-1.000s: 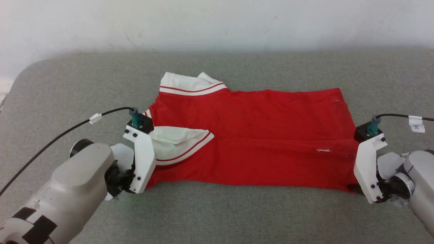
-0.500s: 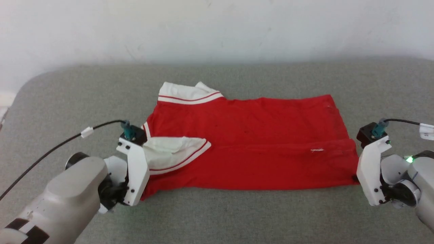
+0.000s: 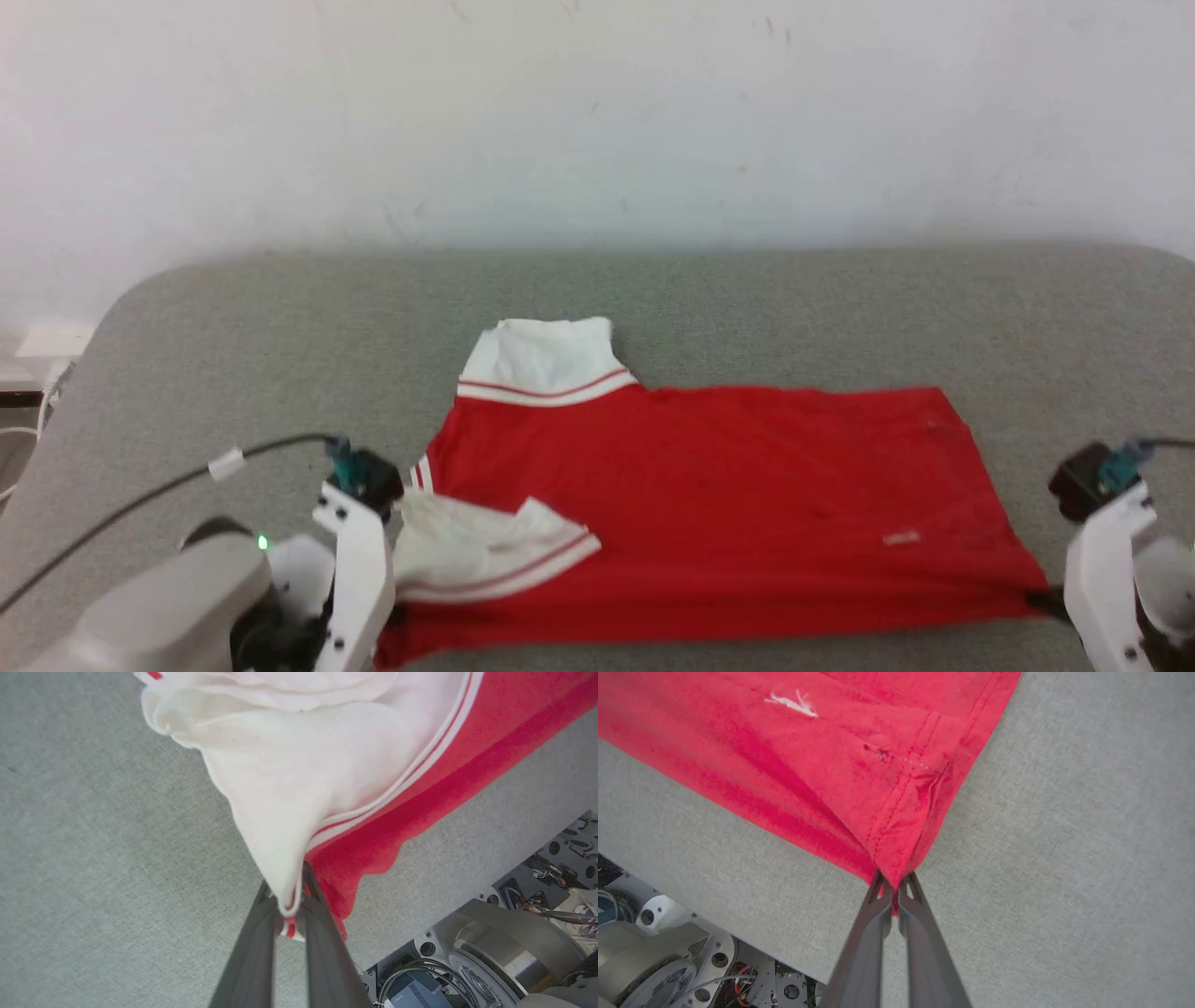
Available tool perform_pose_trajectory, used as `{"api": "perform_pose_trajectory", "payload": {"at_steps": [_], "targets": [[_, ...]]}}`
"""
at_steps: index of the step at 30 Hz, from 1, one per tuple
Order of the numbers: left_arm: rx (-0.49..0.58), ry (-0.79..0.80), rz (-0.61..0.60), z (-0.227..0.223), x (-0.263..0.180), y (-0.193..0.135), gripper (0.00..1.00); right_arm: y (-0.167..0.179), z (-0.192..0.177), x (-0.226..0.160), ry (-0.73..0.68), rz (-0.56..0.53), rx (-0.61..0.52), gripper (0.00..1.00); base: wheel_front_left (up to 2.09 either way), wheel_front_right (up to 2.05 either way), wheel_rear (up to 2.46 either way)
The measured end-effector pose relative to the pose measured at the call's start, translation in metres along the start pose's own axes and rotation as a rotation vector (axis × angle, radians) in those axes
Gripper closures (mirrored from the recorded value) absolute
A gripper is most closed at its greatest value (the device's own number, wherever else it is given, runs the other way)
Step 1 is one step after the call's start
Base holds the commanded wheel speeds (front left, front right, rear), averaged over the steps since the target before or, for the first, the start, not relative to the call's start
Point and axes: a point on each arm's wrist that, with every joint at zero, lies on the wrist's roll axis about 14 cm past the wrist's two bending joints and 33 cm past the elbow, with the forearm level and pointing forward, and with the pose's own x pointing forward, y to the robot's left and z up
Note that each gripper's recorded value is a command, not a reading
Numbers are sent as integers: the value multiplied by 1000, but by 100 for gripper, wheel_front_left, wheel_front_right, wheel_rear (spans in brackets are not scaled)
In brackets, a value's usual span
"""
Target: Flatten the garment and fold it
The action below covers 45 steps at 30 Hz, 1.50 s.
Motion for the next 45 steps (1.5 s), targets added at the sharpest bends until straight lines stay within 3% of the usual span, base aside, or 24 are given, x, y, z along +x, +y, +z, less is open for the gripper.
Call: {"api": "perform_pose_trajectory", "payload": {"at_steps": [6, 13, 14, 15, 16, 17, 18, 23, 27, 33, 39, 45], "targets": [[-35, 66, -40, -44, 1, -14, 100, 7, -38, -4, 71, 23, 13, 100, 0, 0, 0], [-101, 115, -46, -65, 15, -18, 100, 18, -72, 10, 162, 50, 66, 100, 0, 0, 0], [-109, 116, -43, -66, 18, -17, 100, 19, -75, 13, 169, 53, 74, 79, 0, 0, 0], [-117, 115, -40, -66, 19, -16, 100, 21, -77, 16, 178, 54, 80, 44, 0, 0, 0], [-123, 110, -36, -66, 21, -15, 87, 23, -79, 18, 182, 56, 80, 0, 0, 0, 0], [-128, 100, -33, -65, 22, -14, 10, 24, -78, 19, 176, 58, 83, 0, 0, 0, 0], [-130, 93, -30, -64, 22, -14, 0, 24, -74, 20, 158, 56, 86, 0, 0, 0, 0], [-100, 24, -12, -54, 15, -12, 0, 16, -43, 12, -5, 25, 97, 0, 0, 0, 0], [-52, -49, 18, -40, -3, -2, 0, 2, -1, -7, -223, -31, 76, 0, 0, 0, 0], [56, -301, 136, 43, -41, 24, 0, -22, 57, -43, -586, -156, 83, 0, 0, 0, 0], [162, -491, 249, 114, -57, 44, 0, -28, 84, -68, -845, -272, 150, 0, 0, 0, 0], [149, -601, 292, 173, -49, 62, 0, -28, 98, -93, -1056, -387, 231, 0, 0, 0, 0]]}}
